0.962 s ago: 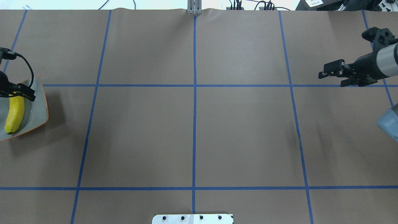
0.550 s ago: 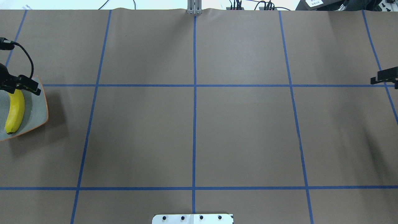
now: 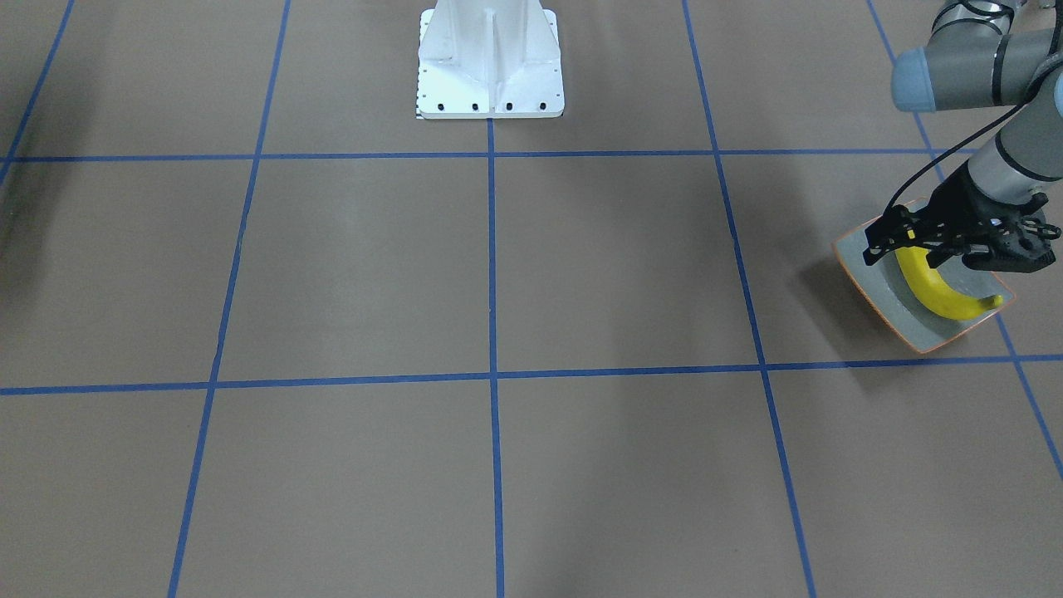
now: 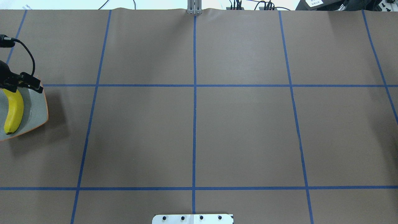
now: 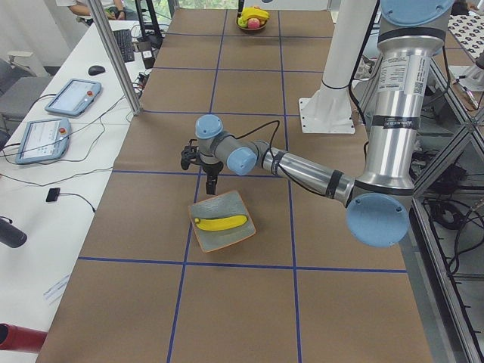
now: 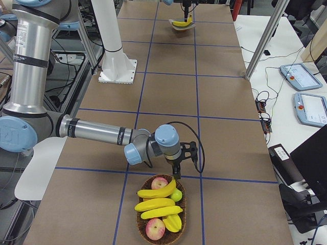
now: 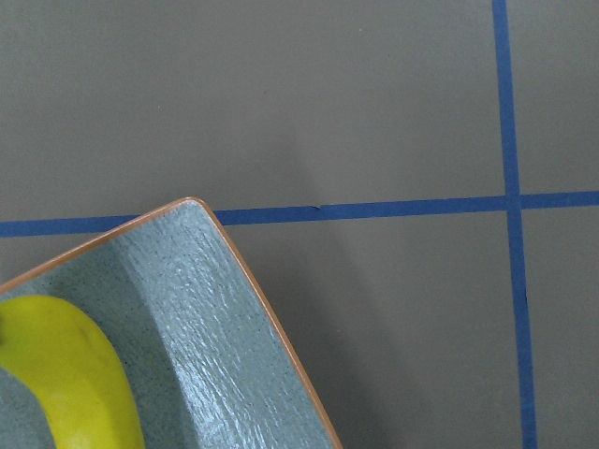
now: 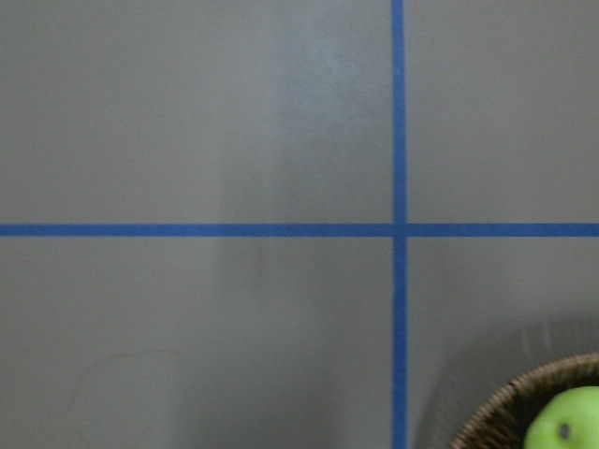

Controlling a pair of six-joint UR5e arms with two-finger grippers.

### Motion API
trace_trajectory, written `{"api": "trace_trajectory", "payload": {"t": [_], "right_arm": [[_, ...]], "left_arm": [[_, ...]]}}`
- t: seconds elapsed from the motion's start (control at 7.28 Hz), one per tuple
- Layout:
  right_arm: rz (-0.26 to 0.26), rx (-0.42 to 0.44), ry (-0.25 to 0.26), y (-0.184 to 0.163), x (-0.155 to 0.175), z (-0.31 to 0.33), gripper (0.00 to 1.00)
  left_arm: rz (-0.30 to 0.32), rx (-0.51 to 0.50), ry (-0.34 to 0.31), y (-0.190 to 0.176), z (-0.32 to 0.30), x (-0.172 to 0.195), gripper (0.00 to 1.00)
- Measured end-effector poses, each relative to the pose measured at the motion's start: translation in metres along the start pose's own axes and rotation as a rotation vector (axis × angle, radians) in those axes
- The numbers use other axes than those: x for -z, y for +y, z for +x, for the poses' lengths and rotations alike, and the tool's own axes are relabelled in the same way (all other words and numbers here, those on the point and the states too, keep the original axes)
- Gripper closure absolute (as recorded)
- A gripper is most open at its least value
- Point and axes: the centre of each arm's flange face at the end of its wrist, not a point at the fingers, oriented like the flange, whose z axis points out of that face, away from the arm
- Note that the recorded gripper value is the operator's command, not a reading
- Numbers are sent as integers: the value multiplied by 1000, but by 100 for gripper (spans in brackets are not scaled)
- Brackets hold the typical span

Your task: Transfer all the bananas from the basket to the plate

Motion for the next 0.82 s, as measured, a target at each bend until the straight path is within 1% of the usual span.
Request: {"api": "trace_trajectory", "payload": {"t": [0.14,0.27,0.41,0.55,0.69,0.82], "right_arm": [[-14,71,22,8,-4,18,0],[-26,138,59,14,-5,30,1],[-43,197,110,22,-8,40,1],[-62,237,163,29,-10,49,3],[-81,259,187,35,-13,54,5],[-98,274,193,37,-15,56,6]], "left_arm": [[0,0,0,0,0,0,1],[-1,4,-1,0,0,-1,1],[0,12,0,0,1,0,1],[2,20,0,0,1,0,1],[3,23,0,0,1,0,1],[4,24,1,0,2,1,1]]}}
